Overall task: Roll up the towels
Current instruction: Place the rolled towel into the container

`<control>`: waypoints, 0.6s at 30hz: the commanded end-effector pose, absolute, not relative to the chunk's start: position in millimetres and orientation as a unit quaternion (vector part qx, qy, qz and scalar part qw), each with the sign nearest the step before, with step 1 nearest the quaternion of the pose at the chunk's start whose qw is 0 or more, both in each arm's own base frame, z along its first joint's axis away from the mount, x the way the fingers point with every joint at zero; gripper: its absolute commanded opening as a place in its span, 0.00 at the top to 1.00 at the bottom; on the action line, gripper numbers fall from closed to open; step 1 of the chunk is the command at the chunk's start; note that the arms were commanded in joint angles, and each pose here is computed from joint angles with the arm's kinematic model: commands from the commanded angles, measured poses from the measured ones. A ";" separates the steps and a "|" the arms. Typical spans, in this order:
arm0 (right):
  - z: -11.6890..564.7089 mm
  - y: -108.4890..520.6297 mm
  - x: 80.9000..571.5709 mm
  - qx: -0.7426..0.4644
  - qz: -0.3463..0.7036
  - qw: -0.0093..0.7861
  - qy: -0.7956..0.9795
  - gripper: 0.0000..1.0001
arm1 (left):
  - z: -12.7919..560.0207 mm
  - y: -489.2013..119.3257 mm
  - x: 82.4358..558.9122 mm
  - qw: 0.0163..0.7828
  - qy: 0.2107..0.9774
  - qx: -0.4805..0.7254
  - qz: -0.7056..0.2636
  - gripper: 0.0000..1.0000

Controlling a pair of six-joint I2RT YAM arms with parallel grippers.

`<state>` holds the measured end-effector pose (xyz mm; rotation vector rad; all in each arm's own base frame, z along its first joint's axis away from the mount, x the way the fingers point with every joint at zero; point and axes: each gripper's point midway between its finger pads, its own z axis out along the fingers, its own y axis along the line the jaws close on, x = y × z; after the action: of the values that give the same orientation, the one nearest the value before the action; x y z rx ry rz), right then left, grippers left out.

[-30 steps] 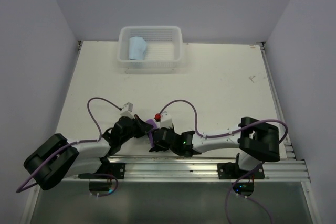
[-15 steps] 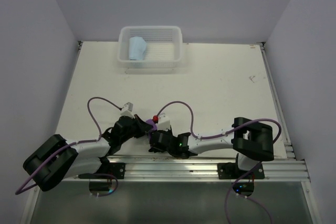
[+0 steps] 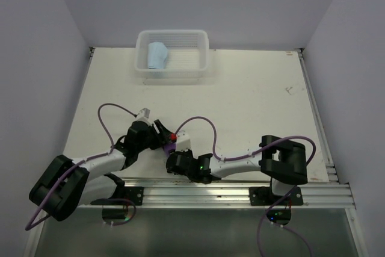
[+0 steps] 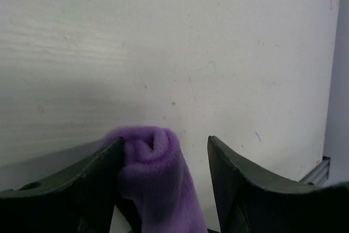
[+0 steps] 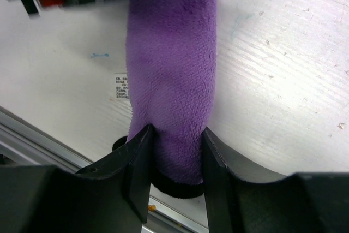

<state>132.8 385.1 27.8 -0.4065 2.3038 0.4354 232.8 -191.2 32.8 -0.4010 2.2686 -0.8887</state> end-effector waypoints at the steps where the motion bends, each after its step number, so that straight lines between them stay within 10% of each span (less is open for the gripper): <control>1: -5.8 353.8 113.5 -0.197 0.104 0.329 0.918 0.70 | 16.5 -150.2 247.9 0.340 0.895 -0.159 -0.240 0.33; 18: -4.1 351.3 114.0 -0.199 0.096 0.328 0.918 1.00 | 61.3 -114.1 279.7 0.357 0.870 -0.211 -0.268 0.36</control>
<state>128.3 384.5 27.7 -0.4133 2.3135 0.4267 273.1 -110.2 36.8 -0.5910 2.2851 -0.6529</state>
